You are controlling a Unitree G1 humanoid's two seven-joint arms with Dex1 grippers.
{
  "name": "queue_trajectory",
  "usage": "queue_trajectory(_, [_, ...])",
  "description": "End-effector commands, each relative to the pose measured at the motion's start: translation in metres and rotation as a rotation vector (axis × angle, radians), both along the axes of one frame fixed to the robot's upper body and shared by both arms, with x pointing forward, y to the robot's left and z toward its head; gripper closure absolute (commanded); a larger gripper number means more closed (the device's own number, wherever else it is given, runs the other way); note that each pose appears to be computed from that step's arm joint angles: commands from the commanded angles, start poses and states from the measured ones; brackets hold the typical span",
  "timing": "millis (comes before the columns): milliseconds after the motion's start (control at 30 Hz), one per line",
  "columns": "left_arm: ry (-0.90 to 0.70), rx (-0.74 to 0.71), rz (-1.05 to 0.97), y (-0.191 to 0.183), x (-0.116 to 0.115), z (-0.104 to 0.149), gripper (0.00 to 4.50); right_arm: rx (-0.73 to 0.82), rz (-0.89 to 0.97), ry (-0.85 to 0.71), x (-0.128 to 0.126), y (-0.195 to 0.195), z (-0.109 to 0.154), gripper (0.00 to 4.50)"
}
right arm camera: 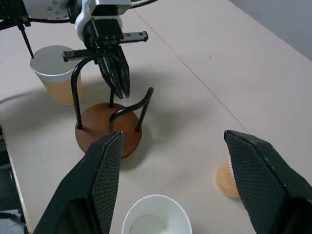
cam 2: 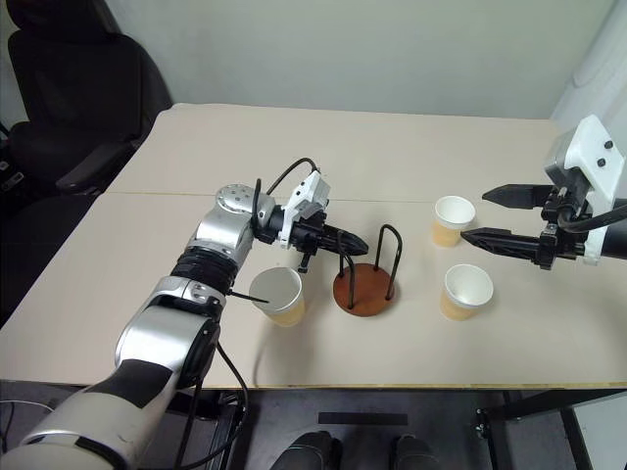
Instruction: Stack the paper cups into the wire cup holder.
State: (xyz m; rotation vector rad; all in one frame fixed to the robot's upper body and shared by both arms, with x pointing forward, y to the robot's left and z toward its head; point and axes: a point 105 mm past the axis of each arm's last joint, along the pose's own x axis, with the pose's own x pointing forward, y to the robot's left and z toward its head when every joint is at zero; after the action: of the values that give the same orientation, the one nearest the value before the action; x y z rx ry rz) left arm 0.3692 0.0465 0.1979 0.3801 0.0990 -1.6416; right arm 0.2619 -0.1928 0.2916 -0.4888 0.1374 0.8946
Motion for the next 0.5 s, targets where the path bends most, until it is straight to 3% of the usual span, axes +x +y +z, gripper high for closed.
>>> queue_trajectory(33, [-0.023, -0.016, -0.056, -0.006, -0.007, 0.003, 4.47, -0.006, -0.014, -0.068, -0.006, -0.002, 0.015, 1.16])
queue_trajectory(500, [-0.04, 0.046, -0.135, -0.013, -0.02, -0.019, 4.47, -0.069, 0.012, 0.022, -0.018, -0.006, -0.007, 1.16])
